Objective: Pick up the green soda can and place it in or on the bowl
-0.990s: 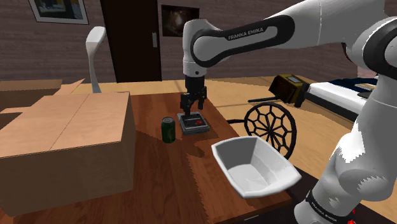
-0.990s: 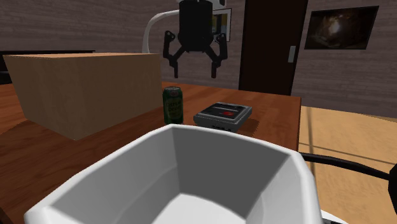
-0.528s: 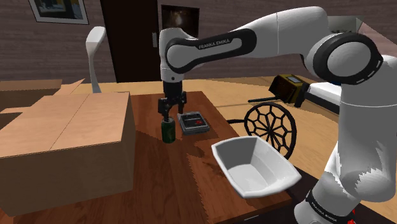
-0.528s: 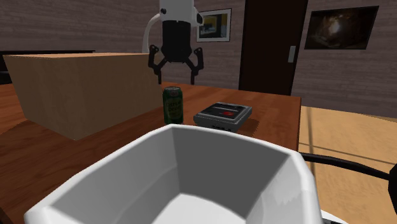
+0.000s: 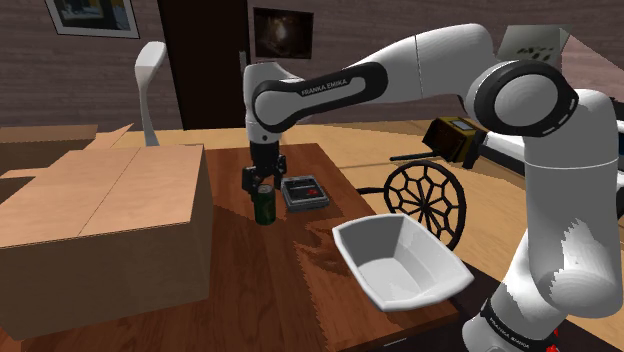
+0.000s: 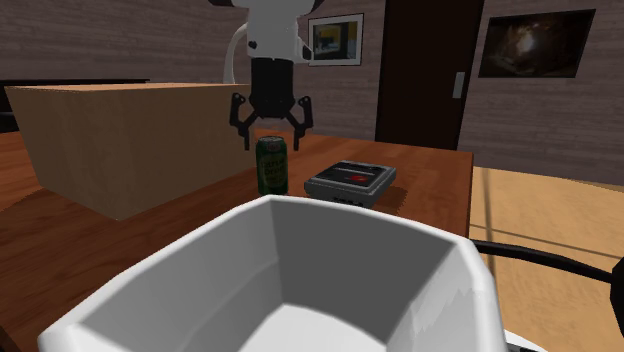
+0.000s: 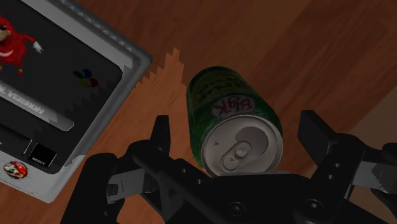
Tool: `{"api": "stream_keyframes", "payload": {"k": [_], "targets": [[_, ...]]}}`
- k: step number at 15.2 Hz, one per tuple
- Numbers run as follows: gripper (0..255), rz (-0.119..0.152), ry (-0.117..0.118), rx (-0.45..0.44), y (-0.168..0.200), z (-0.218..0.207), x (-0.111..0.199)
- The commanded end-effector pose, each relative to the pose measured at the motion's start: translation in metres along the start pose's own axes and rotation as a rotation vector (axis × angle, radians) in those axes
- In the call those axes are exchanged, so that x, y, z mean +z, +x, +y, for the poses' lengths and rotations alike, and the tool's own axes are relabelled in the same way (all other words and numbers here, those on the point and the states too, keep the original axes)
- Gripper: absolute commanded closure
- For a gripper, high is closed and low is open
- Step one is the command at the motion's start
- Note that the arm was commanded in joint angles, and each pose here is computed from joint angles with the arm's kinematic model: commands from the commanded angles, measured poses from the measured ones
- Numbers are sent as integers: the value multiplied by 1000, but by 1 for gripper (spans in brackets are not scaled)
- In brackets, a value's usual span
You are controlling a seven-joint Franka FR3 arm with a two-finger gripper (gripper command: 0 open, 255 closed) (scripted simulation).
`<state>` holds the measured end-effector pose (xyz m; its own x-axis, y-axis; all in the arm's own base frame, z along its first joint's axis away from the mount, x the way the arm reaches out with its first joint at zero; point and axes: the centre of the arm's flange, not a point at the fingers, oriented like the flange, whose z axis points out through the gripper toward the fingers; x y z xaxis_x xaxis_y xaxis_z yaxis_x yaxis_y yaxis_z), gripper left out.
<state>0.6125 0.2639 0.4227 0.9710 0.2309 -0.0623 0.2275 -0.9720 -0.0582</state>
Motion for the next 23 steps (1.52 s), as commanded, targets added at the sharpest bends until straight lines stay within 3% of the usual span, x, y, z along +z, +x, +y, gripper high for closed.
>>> {"api": "stream_keyframes", "payload": {"k": [1, 8, 9, 18, 23], "targets": [[0, 0, 0, 0, 0, -1, 9], [0, 0, 0, 0, 0, -1, 9], [255, 0, 0, 0, 0, -1, 9], [255, 0, 0, 0, 0, -1, 9], [255, 0, 0, 0, -2, -2, -17]]}}
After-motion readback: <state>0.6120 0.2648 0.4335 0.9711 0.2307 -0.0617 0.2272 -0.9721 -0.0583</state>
